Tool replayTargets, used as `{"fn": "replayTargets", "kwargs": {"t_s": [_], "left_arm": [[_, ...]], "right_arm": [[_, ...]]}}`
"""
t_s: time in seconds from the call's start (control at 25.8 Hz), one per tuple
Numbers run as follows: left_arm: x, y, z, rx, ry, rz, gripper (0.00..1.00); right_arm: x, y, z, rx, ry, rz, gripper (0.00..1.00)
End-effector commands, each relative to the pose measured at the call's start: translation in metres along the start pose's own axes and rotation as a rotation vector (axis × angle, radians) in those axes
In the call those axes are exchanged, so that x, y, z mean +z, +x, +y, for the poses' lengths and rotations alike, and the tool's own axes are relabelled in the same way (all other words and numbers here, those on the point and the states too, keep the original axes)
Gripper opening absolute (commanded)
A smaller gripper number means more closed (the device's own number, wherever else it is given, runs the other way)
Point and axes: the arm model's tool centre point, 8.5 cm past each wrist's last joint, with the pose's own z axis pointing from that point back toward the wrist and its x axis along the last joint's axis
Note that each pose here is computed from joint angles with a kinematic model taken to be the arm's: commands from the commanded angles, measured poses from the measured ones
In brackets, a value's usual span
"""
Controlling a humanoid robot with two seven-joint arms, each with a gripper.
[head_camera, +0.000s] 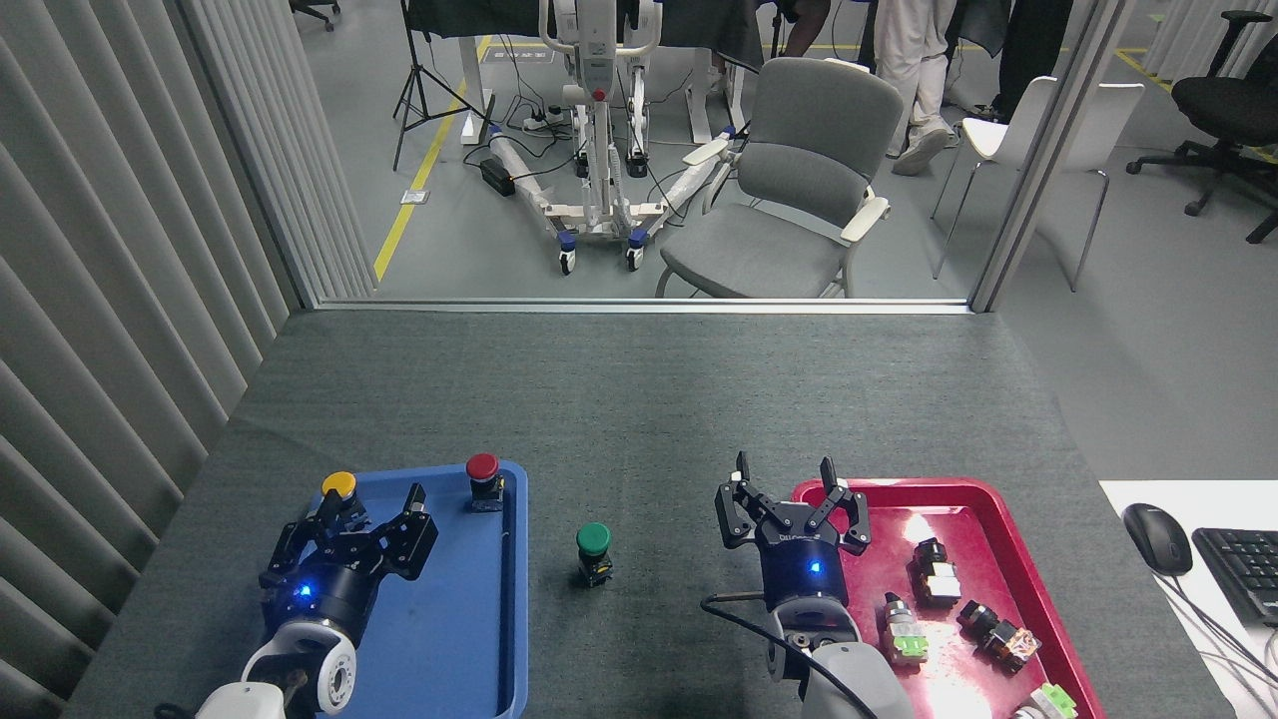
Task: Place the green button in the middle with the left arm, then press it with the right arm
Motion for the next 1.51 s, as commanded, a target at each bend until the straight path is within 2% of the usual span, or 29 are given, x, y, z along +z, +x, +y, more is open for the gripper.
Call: {"fn": "replayTargets", "kwargs": {"t_s": [0.0,0.08,0.19,0.31,0.62,0.97,1.47], "left_arm": [[0.000,0.000,0.000,0.000,-0.001,-0.002,0.99],[0.000,0.000,0.000,-0.001,-0.001,-0.003,0.99],[0.000,0.000,0.000,-0.001,-0.002,-0.004,0.99],[0.000,0.000,0.000,-0.001,-0.001,-0.003,0.99],[0.000,0.002,0.001,0.001,0.003,-0.008,0.99],[0.001,0.002,0.001,0.000,0.003,-0.009,0.99],[-0.003,-0.006,0.005,-0.020,0.004,-0.003,0.99]], "right_arm": [[0.002,0.002,0.004,-0.010,0.154,-0.003,1.00],[0.010,0.001,0.015,-0.009,0.232,-0.003,1.00],[0.015,0.001,0.017,-0.011,0.236,-0.004,1.00],[0.019,0.002,0.010,-0.020,0.213,-0.006,1.00],[0.038,0.003,0.008,-0.034,0.183,-0.012,1.00],[0.051,-0.007,-0.003,-0.028,0.012,0.004,1.00],[0.052,-0.010,-0.003,-0.023,0.009,0.027,1.00]]}}
